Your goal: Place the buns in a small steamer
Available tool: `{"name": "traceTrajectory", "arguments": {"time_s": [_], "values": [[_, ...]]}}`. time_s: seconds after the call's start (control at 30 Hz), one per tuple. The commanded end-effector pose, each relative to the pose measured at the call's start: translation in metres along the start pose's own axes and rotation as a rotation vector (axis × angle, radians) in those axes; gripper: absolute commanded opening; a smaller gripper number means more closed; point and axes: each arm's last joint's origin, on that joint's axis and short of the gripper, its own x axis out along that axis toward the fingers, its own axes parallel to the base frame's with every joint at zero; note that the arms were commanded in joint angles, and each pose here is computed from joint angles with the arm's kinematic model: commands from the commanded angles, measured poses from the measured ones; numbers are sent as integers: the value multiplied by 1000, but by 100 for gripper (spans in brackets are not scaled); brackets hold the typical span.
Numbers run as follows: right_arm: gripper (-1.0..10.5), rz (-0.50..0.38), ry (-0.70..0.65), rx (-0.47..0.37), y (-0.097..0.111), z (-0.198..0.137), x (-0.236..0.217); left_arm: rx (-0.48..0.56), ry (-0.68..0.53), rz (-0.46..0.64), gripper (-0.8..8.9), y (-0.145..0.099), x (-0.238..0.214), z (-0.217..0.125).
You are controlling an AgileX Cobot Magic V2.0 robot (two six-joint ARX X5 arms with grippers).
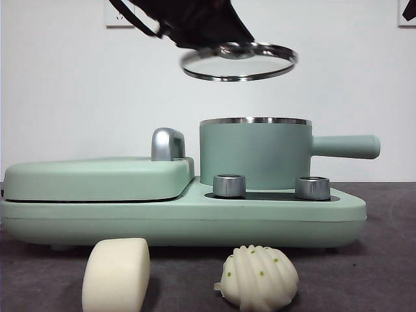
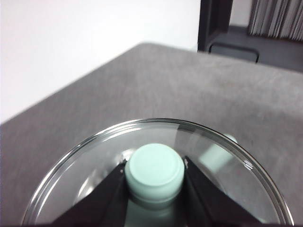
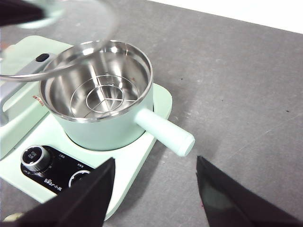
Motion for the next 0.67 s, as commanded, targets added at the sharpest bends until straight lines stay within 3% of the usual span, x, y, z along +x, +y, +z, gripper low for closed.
{"name": "traceTrajectory", "arguments": {"time_s": [0.03,0.33,0.5,0.67], "values": [[276,4,-23,4,1,6,-2,-5,0,28,8,-1,-22,17],[276,71,-18,-27,11,7,0,-175,225,85,10,-3,-89,17],[276,157,-7,-71,24,8,5,-213,327,184,11,0,-118,12],[276,277,31,-141,42,7,16,-234,335,262,11,3,-146,14]]}}
